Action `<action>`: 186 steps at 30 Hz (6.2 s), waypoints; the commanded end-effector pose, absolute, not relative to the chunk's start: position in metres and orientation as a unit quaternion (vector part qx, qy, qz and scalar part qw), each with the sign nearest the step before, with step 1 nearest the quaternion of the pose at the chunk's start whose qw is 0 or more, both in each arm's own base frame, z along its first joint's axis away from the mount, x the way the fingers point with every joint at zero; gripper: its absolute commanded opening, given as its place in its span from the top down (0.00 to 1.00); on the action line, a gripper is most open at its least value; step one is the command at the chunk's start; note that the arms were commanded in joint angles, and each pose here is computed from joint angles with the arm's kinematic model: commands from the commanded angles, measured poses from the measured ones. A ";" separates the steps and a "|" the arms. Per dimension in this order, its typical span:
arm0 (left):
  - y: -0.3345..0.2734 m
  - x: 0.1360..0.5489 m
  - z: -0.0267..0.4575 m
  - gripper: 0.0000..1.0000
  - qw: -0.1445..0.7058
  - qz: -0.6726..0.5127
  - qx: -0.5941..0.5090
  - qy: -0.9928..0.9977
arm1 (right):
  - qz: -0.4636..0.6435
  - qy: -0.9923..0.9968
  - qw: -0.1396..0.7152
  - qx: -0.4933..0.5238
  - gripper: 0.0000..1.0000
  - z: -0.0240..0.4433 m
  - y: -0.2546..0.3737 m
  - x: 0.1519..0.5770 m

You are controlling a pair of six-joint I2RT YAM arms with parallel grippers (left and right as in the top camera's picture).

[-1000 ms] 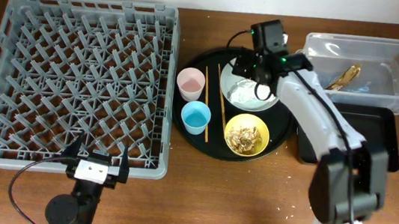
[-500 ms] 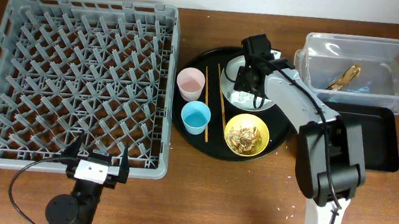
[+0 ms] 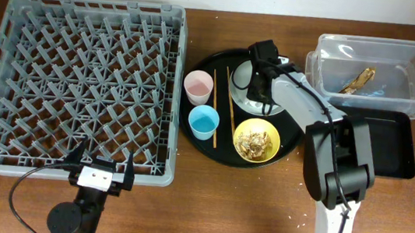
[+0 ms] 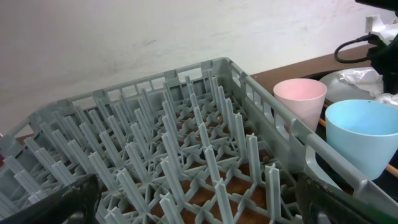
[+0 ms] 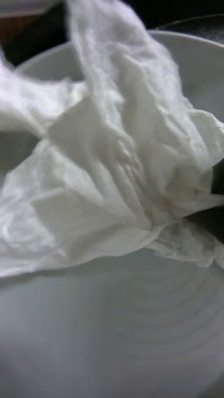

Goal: Sort waste into correct bins and load items into the dishwasher rack
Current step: 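Drop the tissue into the clear bin with right gripper, then grasp the yellow bowl of shells with the right gripper, then tip the yellow bowl over the black tray to empty shells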

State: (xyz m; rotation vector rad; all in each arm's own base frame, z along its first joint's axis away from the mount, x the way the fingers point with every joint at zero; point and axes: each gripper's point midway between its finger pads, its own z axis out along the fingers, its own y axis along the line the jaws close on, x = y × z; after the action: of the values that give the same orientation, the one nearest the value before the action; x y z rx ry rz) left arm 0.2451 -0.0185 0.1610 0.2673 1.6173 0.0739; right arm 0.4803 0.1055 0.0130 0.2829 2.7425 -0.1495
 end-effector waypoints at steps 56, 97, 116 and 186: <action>-0.019 0.245 0.160 0.00 0.683 0.036 0.125 0.719 | 0.085 0.973 0.210 0.045 0.27 0.295 0.080 0.365; -0.019 0.245 0.160 0.01 0.683 0.036 0.125 0.719 | 0.055 0.986 0.120 0.106 0.58 0.042 0.187 0.356; -0.019 0.245 0.160 0.00 0.683 0.036 0.125 0.719 | 0.041 0.990 0.085 0.105 0.96 0.021 0.184 0.344; -0.019 0.245 0.160 0.01 0.683 0.036 0.125 0.719 | 0.573 0.758 0.295 0.099 0.96 0.165 -0.046 0.368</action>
State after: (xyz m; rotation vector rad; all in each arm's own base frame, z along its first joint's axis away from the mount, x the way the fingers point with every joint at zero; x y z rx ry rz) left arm 0.2451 -0.0185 0.1610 0.2673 1.6173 0.0739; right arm 0.3676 -0.0455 0.1548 0.2746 2.1116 1.4558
